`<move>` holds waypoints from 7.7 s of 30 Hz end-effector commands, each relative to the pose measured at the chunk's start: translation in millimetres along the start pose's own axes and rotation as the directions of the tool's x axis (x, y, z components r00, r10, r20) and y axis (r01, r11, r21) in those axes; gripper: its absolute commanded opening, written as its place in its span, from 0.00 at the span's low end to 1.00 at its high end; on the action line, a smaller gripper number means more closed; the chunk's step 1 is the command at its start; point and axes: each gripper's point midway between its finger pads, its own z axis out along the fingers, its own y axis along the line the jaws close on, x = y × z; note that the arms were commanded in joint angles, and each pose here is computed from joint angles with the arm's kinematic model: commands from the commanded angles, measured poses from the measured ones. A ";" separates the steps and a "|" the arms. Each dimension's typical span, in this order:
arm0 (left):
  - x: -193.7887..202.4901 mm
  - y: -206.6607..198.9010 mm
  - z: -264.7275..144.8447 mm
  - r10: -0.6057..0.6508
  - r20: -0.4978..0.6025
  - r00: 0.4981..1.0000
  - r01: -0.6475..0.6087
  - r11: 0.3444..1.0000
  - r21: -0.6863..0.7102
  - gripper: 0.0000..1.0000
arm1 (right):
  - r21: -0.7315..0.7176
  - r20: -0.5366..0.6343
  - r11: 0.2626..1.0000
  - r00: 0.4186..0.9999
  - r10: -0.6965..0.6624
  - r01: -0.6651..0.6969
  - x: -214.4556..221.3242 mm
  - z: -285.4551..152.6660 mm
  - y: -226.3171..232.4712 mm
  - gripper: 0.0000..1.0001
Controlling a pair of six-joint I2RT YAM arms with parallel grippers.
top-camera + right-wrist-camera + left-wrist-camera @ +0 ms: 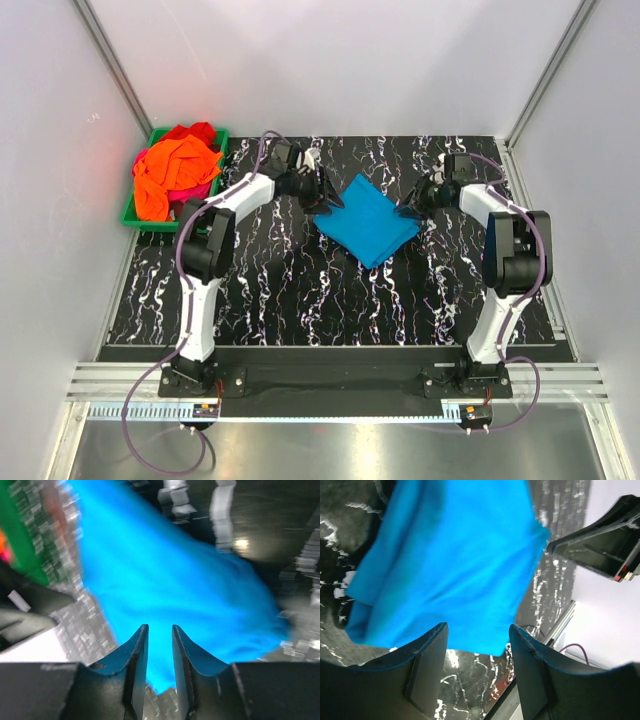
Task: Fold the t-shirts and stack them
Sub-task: Fold the tshirt, then neatly place the folded tshirt to the corner
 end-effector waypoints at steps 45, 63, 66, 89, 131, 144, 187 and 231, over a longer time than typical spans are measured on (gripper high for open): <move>34.3 36.4 -118.3 0.015 0.118 0.993 0.030 0.930 -0.367 0.60 | 0.440 0.002 0.893 0.994 0.110 -0.099 44.7 -18.0 -43.1 0.65; 55.9 24.6 -128.4 -0.046 0.137 0.989 0.086 0.950 -0.300 0.59 | -0.117 -0.239 0.910 0.878 -0.414 0.397 65.3 12.8 21.5 0.27; 58.3 29.1 -130.1 -0.045 0.146 0.988 0.089 0.946 -0.313 0.59 | -0.177 -0.293 0.886 0.837 -0.463 0.428 88.9 15.9 39.7 0.22; -4.2 80.7 -60.6 0.054 0.107 0.993 -0.025 0.966 -0.256 0.67 | 0.103 -0.198 0.966 0.957 -0.212 0.236 116.3 -52.2 -14.6 0.47; 141.9 33.5 -118.5 -0.086 0.020 0.996 0.088 0.963 -0.253 0.61 | 0.014 -0.067 0.958 0.957 -0.283 0.285 68.4 -58.7 58.3 0.61; 11.0 46.4 -85.5 0.205 0.043 0.978 -0.193 0.961 -0.199 0.63 | 0.143 -0.079 0.902 0.913 -0.400 0.407 40.2 -3.2 41.3 0.57; 9.5 74.2 -106.3 0.104 0.038 0.994 -0.088 0.949 -0.304 0.66 | 0.075 0.004 0.955 0.958 -0.287 0.285 44.7 -5.3 59.0 0.65; 41.4 41.7 -88.1 -0.063 -0.033 0.997 0.051 0.958 -0.283 0.53 | 0.368 -0.004 0.900 0.968 -0.250 0.233 -2.4 -8.1 -52.0 0.17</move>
